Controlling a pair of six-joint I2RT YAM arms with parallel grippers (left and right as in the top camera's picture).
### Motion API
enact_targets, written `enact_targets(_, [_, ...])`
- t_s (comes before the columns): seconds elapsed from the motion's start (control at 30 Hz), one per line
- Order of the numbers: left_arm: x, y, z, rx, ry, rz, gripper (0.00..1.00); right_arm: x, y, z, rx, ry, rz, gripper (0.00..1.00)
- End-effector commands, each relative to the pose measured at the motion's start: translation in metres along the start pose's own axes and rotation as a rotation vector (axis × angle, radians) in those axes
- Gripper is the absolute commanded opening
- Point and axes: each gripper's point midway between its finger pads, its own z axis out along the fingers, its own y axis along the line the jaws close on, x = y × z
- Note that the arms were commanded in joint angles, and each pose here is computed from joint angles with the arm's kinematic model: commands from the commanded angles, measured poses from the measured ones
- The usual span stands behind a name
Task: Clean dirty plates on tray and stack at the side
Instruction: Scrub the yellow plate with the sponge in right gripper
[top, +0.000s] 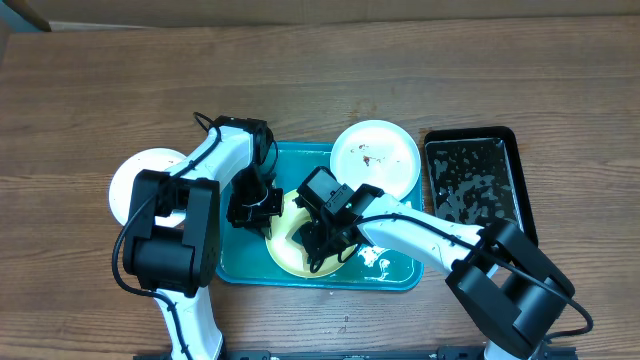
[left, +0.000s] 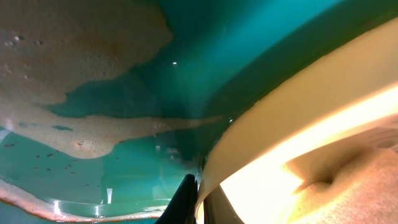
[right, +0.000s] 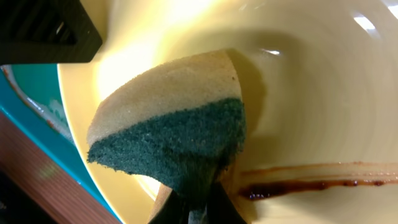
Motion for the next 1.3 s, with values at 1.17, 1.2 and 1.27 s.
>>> enact_targets(1.17, [0.006, 0.027, 0.025, -0.138, 0.012, -0.034, 0.04, 0.010, -0.139, -0.026, 0.509, -0.090, 0.702, 0.04])
enact_targets(1.2, [0.006, 0.027, 0.025, -0.138, 0.012, -0.034, 0.04, 0.013, -0.140, -0.027, 0.521, -0.083, 0.703, 0.04])
enact_targets(1.27, [0.006, 0.027, 0.025, -0.138, 0.013, -0.034, 0.04, 0.017, -0.142, -0.029, 0.538, -0.071, 0.704, 0.04])
